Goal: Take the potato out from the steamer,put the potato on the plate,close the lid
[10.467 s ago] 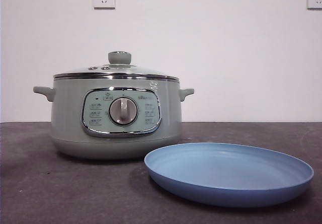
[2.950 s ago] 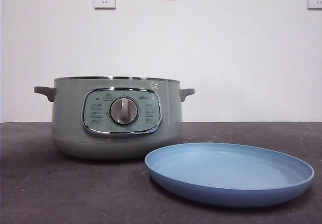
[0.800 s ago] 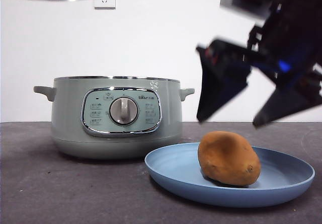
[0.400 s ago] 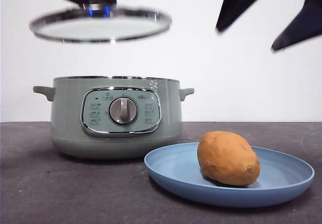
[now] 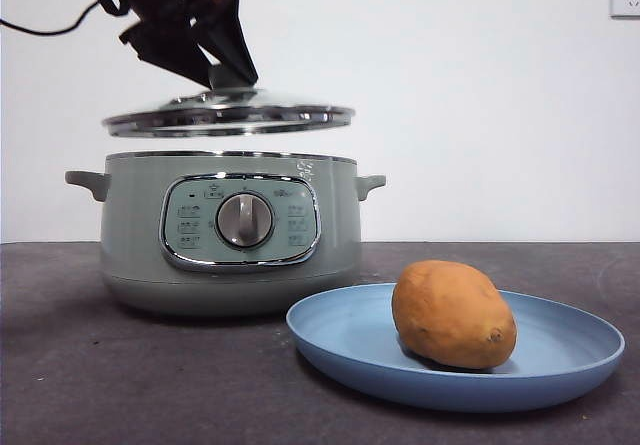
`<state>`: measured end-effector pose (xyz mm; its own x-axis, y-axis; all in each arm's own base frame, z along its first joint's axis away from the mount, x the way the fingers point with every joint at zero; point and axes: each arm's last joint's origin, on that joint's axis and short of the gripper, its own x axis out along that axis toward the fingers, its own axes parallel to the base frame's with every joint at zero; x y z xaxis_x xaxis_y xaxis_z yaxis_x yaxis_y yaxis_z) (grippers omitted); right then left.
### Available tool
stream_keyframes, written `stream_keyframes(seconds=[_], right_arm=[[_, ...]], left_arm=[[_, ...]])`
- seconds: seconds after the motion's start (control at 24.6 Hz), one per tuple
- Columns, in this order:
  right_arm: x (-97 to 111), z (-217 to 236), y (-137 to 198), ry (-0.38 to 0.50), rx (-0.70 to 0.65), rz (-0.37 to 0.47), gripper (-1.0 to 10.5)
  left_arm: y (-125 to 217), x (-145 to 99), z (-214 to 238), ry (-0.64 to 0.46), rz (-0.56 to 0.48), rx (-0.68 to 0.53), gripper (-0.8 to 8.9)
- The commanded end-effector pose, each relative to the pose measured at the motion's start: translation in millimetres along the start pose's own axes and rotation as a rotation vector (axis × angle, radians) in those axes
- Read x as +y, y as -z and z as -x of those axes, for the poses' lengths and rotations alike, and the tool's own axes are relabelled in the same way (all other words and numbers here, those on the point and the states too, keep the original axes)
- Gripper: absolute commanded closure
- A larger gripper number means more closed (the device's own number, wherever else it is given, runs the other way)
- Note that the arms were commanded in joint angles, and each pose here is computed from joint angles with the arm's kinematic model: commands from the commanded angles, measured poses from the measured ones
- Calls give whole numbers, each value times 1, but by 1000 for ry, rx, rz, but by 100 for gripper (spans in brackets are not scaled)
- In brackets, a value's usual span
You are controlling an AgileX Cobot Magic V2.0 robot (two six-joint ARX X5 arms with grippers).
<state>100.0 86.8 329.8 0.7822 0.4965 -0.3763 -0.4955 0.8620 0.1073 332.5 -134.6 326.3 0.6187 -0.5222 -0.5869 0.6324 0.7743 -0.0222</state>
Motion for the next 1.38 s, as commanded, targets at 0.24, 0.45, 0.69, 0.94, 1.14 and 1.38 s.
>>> stream_keyframes(seconds=[0.24, 0.45, 0.69, 0.94, 1.14, 1.38], right_arm=[[-1, 2, -2, 17, -13, 18, 348], [-1, 2, -2, 18, -12, 19, 348], [-1, 2, -2, 18, -12, 19, 348], [-1, 2, -2, 15, -11, 19, 348], [-1, 2, -2, 15, -10, 19, 348], [-1, 2, 0, 11, 6, 22, 348]], left_arm=[[-1, 0, -15, -5, -23, -17, 822], [3, 2, -22, 0, -17, 9, 822], [10, 3, -31, 9, -2, 61, 822], [12, 3, -31, 14, 8, 85, 237], [10, 1, -24, 12, 6, 76, 240], [-1, -9, 21, 4, 3, 32, 240]])
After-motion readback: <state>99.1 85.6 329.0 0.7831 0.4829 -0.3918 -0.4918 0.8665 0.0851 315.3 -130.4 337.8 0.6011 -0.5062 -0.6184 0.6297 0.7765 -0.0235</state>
